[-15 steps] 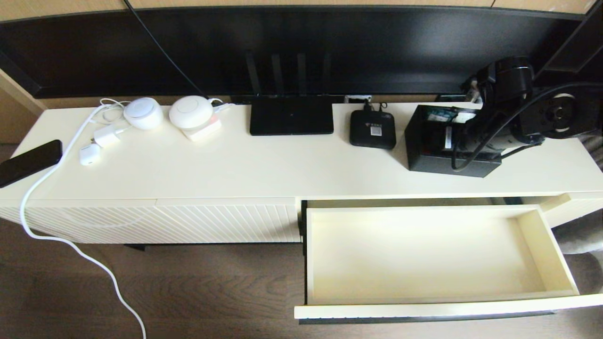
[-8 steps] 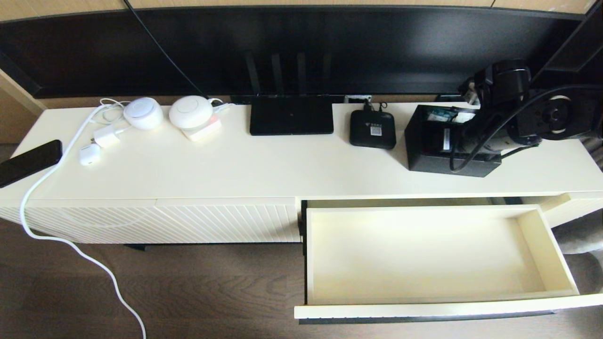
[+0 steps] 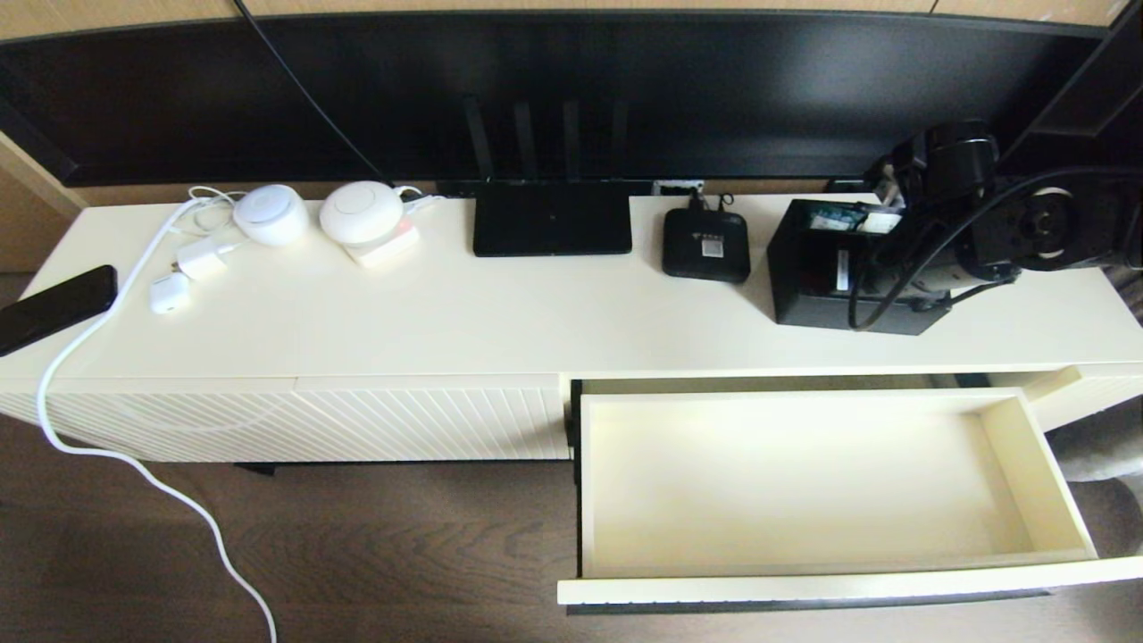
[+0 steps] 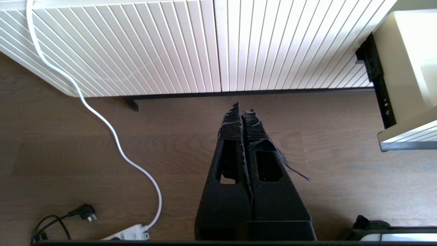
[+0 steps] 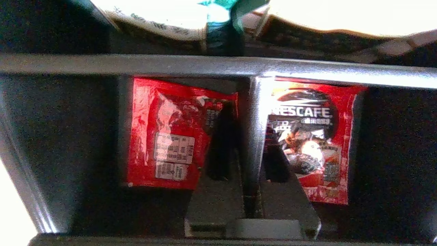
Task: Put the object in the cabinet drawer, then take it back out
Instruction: Put the storage box in the drawer
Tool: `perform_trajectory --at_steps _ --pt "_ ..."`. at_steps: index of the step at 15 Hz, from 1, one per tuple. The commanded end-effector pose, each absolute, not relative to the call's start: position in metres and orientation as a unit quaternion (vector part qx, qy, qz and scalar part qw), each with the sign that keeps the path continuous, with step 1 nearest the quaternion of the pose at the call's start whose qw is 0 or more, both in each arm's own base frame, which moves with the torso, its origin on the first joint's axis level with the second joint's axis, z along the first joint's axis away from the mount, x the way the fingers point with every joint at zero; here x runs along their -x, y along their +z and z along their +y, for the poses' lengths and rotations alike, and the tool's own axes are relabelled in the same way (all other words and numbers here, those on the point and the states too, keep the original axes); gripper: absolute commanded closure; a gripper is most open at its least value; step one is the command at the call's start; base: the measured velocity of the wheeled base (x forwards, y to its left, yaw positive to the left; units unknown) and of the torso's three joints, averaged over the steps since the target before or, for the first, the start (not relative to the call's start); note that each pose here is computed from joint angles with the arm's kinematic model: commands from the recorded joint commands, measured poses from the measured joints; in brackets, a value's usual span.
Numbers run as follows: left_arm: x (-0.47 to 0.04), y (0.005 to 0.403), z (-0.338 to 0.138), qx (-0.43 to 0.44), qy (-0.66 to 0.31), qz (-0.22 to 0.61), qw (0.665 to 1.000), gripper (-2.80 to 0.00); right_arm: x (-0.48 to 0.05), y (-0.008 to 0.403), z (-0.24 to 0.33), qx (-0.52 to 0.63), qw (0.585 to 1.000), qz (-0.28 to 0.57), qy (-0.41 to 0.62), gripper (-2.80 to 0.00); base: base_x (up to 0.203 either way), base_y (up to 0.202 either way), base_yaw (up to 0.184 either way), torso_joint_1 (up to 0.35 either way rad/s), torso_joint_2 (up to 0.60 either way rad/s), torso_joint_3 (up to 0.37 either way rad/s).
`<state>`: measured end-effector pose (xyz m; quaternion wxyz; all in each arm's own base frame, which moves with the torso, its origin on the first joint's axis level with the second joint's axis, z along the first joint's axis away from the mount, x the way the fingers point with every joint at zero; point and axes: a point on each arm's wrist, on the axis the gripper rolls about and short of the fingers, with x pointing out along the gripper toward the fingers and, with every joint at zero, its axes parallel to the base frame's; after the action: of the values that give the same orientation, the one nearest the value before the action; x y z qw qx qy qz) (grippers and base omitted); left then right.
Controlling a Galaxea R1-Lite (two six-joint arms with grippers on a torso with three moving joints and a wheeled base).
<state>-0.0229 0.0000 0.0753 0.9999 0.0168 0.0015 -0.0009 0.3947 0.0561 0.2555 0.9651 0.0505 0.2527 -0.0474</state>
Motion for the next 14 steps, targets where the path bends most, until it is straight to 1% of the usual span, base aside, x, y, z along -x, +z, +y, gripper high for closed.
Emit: perform_trajectory --at_steps 1,7,10,14 --pt "0.023 0.075 0.0 -0.017 -0.001 0.002 1.0 0.0 -0.395 0.255 0.056 -0.051 0.965 0.253 -0.048 0.0 0.0 0.0 0.0 0.0 0.0 0.0" --pt "0.023 0.075 0.0 -0.017 -0.001 0.003 1.0 0.0 -0.387 0.261 0.055 -0.054 0.966 0.25 -0.048 0.0 0.0 0.0 0.0 0.0 0.0 0.0" --pt "0.023 0.075 0.0 -0.017 -0.001 0.003 1.0 0.0 -0.364 0.28 0.053 -0.057 0.97 0.234 -0.044 0.0 0.0 0.0 0.0 0.0 0.0 0.0" --pt "0.023 0.075 0.0 -0.017 -0.001 0.002 1.0 0.0 -0.321 0.295 0.051 -0.055 0.972 0.226 -0.034 0.0 0.0 0.0 0.0 0.0 0.0 0.0"
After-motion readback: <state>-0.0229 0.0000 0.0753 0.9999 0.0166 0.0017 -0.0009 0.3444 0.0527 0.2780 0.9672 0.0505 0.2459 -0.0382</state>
